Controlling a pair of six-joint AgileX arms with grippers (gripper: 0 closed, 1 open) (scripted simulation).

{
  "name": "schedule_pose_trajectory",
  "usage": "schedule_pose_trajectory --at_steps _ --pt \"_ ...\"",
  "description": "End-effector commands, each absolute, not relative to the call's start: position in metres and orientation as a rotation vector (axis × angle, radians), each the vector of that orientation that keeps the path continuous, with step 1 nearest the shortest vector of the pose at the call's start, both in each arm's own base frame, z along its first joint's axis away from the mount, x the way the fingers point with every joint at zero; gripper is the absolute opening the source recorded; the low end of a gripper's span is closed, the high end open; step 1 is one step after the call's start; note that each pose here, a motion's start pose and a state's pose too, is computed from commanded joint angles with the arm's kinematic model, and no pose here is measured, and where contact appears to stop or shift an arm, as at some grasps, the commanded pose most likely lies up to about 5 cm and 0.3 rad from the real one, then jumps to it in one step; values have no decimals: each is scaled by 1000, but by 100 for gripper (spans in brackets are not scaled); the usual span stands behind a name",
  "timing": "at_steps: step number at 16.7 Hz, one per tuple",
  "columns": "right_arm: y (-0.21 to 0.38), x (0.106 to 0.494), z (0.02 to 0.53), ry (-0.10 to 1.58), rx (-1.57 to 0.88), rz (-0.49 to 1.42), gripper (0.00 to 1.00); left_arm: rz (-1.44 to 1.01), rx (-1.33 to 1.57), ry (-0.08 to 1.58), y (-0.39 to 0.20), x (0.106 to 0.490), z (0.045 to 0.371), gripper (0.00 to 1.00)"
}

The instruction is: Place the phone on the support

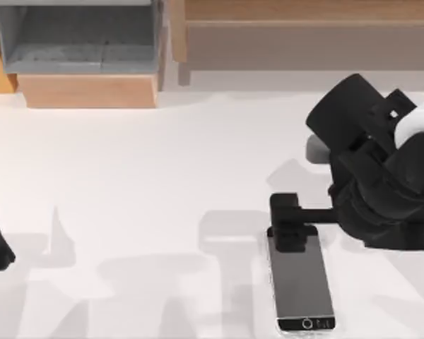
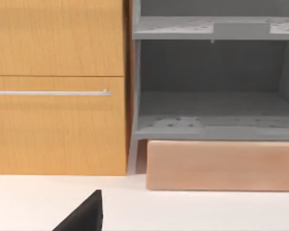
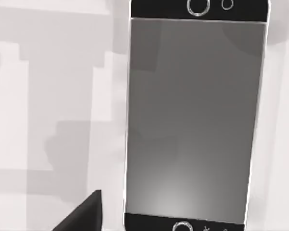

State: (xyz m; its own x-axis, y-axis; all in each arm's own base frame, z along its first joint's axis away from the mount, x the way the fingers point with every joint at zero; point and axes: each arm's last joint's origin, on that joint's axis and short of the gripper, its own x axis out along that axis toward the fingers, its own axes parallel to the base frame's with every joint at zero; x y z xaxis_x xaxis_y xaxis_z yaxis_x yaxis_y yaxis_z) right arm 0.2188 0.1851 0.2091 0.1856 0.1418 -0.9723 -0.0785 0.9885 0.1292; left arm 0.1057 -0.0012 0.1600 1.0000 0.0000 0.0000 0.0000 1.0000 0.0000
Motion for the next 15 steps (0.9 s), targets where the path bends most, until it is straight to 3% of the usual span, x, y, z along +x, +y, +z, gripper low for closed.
schedule_pose_trajectory --at_steps 5,15 --pt "220 246 183 1549 -20 45 100 0 0 0 -1 106 160 100" --pt "224 251 165 1580 -34 22 100 0 0 0 -1 106 160 100"
